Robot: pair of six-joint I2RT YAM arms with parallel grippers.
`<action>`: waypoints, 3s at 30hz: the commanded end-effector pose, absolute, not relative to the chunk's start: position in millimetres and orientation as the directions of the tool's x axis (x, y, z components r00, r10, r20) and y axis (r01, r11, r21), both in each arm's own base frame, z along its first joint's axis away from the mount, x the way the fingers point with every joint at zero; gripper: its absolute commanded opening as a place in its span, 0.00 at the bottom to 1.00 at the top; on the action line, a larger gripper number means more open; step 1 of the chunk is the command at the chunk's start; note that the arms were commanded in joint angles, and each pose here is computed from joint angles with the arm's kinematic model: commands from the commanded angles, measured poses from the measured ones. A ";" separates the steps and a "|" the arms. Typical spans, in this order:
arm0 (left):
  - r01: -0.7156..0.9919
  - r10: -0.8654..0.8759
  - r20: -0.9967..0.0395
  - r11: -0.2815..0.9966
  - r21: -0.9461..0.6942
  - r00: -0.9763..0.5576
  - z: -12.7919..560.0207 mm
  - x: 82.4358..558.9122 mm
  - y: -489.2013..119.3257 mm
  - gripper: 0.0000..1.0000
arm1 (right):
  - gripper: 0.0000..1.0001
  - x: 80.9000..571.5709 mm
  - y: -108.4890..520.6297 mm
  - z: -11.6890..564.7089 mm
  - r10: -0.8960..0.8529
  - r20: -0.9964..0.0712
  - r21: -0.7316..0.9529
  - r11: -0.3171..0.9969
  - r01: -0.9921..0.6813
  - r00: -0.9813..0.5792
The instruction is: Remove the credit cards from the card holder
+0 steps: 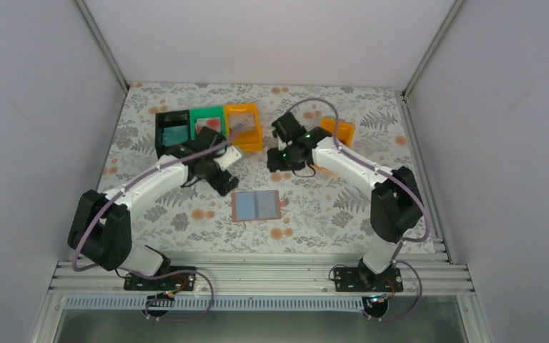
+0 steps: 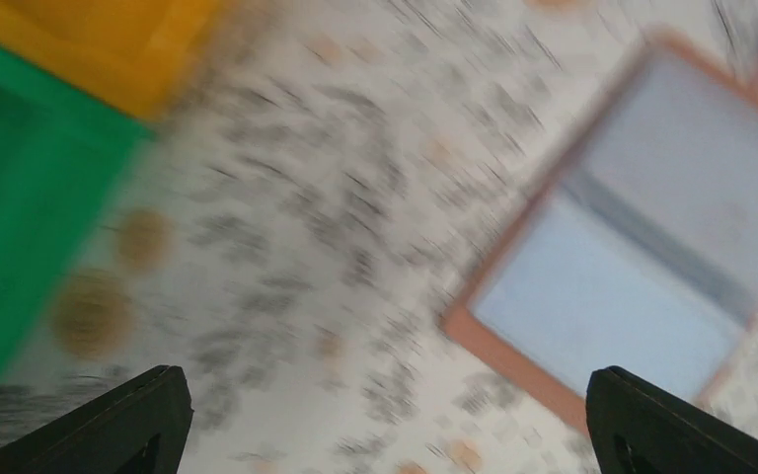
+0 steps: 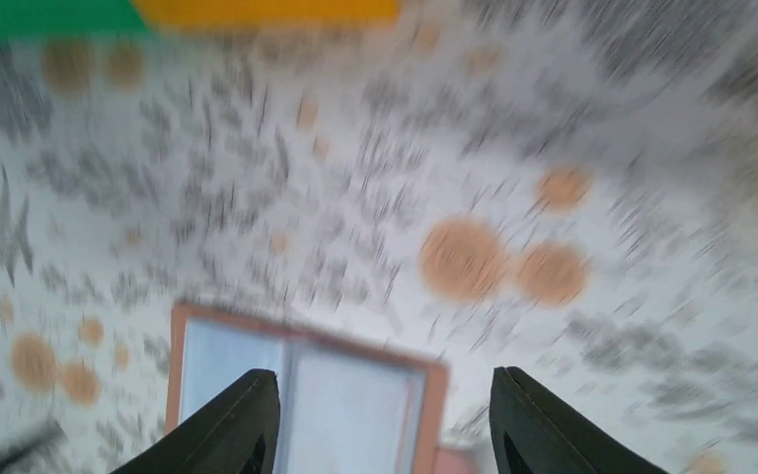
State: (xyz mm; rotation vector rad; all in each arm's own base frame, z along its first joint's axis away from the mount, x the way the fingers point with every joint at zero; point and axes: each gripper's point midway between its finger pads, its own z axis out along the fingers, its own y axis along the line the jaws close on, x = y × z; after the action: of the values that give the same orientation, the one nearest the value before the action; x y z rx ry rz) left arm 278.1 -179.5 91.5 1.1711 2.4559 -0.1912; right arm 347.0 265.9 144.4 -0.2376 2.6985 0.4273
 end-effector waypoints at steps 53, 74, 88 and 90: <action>0.353 0.232 -0.267 0.622 -0.698 -0.935 51.0 256.9 -233.5 0.02 | 0.37 264.0 333.8 73.6 -0.119 -0.170 0.483 0.855 -0.188 -0.978; 0.971 0.404 -0.913 0.197 0.136 0.045 391.8 272.9 -249.4 0.02 | 0.99 244.6 279.8 405.9 -0.243 -0.919 0.266 0.202 -0.943 -0.311; 0.963 0.187 -0.975 0.216 0.160 0.120 468.0 260.8 -257.2 0.02 | 0.99 243.8 226.3 459.5 -0.170 -0.982 0.003 0.436 -0.900 -0.086; 0.977 0.150 -0.984 0.175 0.123 0.097 473.1 251.3 -259.5 0.02 | 0.99 246.4 230.2 456.3 -0.162 -0.981 0.025 0.419 -0.908 -0.102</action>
State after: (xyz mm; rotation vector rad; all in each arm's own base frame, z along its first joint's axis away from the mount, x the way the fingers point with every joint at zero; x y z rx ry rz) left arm 275.9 -255.3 441.9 1.2240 1.4309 -0.8040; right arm 227.1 230.6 467.2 -1.0163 1.5215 0.8612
